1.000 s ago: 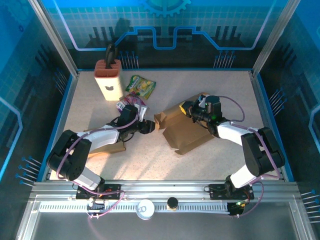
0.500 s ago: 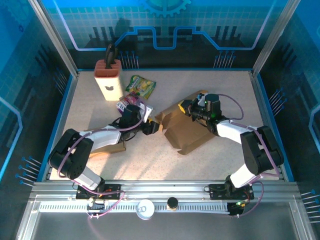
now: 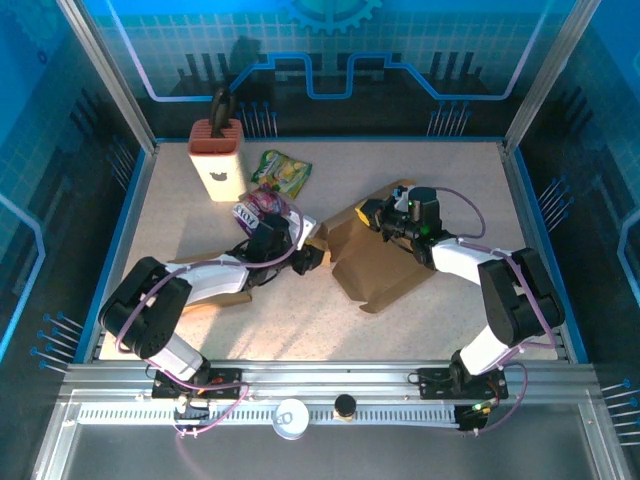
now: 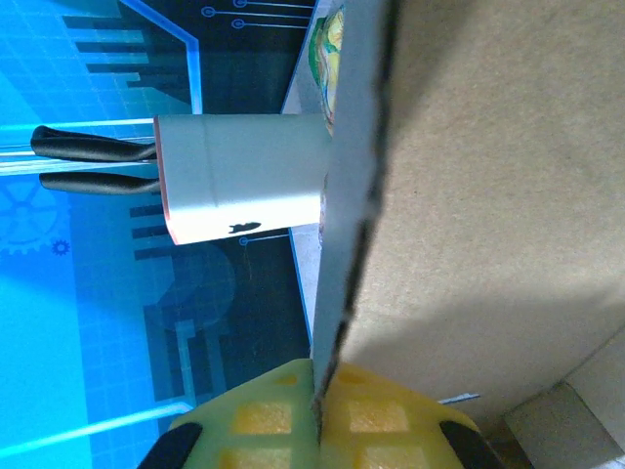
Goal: Fold the paper box
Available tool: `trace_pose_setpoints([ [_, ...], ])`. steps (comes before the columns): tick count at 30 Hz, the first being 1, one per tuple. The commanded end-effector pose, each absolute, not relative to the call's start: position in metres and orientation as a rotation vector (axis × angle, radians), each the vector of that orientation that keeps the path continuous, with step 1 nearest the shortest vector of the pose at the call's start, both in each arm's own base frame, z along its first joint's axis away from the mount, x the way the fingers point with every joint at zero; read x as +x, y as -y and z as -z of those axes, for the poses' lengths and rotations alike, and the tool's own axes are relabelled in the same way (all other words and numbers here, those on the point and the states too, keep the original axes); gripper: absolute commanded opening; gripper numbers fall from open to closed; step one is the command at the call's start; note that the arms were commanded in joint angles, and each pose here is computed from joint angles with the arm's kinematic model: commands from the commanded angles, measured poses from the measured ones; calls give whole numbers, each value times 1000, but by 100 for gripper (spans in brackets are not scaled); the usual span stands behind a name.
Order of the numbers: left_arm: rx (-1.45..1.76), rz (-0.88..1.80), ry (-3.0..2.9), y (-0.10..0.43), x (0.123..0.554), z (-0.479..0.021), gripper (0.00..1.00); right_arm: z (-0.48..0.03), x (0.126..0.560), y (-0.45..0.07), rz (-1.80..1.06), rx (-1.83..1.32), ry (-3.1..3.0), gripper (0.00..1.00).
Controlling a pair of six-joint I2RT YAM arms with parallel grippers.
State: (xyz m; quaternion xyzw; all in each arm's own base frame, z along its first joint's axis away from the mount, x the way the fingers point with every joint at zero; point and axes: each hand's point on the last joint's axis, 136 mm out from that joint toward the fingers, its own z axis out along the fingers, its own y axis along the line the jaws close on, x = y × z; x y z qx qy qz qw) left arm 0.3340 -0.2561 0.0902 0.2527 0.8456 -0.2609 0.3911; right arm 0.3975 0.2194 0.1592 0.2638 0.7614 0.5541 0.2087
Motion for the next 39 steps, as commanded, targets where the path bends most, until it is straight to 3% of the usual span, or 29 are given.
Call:
trace_pose_setpoints([
  [1,681,636,-2121,262,331,-88,32,-165,398,-228,-1565,667,-2123,0],
  [16,482,531,-2125,263,341,-83,36,-166,395,-231,-1587,662,-2068,0],
  [22,359,501,-2123,256,347,-85,29,-166,395,-233,-1590,664,-2061,0],
  [32,279,489,-2106,269,347,-82,35,-159,395,-230,-1598,709,-2004,0],
  [39,268,511,-2088,273,347,-87,32,-153,399,-230,-1578,751,-1987,0],
])
